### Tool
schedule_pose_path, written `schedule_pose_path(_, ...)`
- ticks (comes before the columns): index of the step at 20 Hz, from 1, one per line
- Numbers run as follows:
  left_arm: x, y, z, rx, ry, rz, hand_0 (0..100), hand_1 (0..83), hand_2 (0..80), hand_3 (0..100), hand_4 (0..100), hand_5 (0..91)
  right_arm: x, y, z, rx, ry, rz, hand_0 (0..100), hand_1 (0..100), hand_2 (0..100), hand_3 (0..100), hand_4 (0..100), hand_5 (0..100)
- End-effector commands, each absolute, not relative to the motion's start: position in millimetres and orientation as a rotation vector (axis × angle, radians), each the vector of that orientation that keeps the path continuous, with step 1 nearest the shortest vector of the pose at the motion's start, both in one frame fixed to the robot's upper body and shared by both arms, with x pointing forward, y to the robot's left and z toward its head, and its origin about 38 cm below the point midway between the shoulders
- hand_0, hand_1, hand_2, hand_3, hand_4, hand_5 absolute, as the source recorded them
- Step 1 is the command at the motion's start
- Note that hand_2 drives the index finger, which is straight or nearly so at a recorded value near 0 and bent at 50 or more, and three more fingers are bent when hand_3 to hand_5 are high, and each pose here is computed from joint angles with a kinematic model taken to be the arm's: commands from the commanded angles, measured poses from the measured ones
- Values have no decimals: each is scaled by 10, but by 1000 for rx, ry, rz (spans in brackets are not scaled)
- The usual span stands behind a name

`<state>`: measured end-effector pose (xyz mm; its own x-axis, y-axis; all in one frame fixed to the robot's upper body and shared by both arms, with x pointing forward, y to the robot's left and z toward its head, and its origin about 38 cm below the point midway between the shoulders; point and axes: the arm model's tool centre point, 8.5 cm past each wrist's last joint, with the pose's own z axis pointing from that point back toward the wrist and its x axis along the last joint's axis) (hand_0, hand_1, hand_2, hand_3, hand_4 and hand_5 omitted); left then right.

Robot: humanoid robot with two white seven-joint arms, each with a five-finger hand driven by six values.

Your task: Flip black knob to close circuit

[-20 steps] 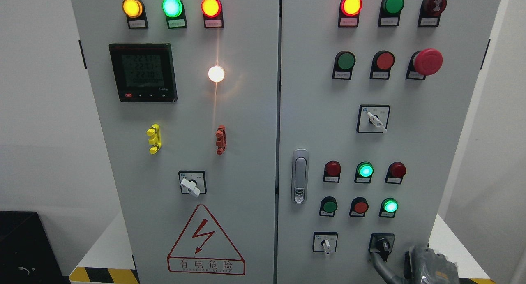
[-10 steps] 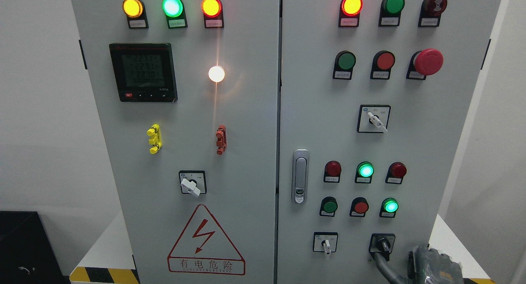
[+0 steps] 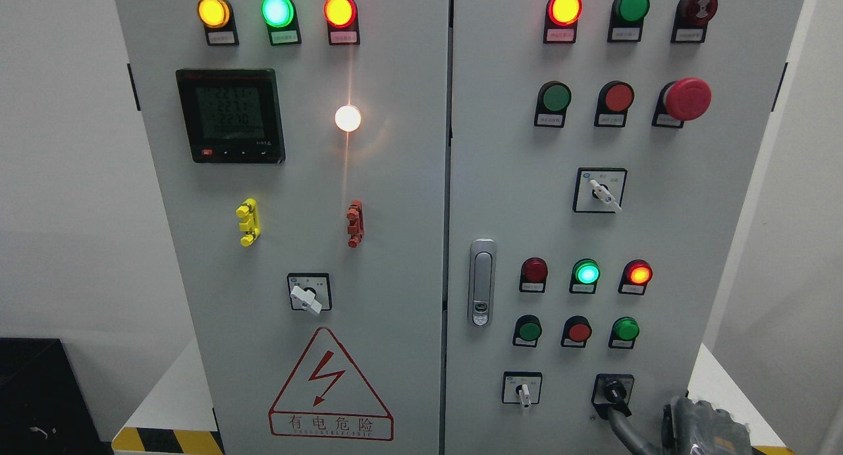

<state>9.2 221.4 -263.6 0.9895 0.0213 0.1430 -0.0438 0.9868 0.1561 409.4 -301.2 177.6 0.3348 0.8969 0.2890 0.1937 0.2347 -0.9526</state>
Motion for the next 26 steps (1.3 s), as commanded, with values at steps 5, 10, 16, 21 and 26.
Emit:
schedule_pose_path(5, 97, 2214, -2636, 160, -143, 34, 120, 556, 0, 0, 0, 0, 4071, -3089, 1811, -1269, -1150, 640, 0, 0, 950, 1000, 1000, 996)
schedule_pose_path(10, 92, 2213, -2636, 159, -142, 32, 120, 556, 0, 0, 0, 0, 4069, -3096, 1876, -1278, -1166, 626, 0, 0, 949, 1000, 1000, 995)
schedule_pose_path(16, 92, 2214, -2636, 160, -142, 33, 120, 556, 0, 0, 0, 0, 4071, -3090, 1904, -1281, -1175, 619, 0, 0, 948, 1000, 1000, 995)
schedule_pose_path(21, 97, 2214, -2636, 161, -144, 32, 120, 556, 0, 0, 0, 0, 4071, -3087, 1910, -1282, -1179, 621, 0, 0, 947, 1000, 1000, 994)
schedule_pose_path(26, 97, 2214, -2636, 160, -143, 35, 120, 556, 0, 0, 0, 0, 4073, -3067, 1883, -1277, -1179, 627, 0, 0, 946, 1000, 1000, 994)
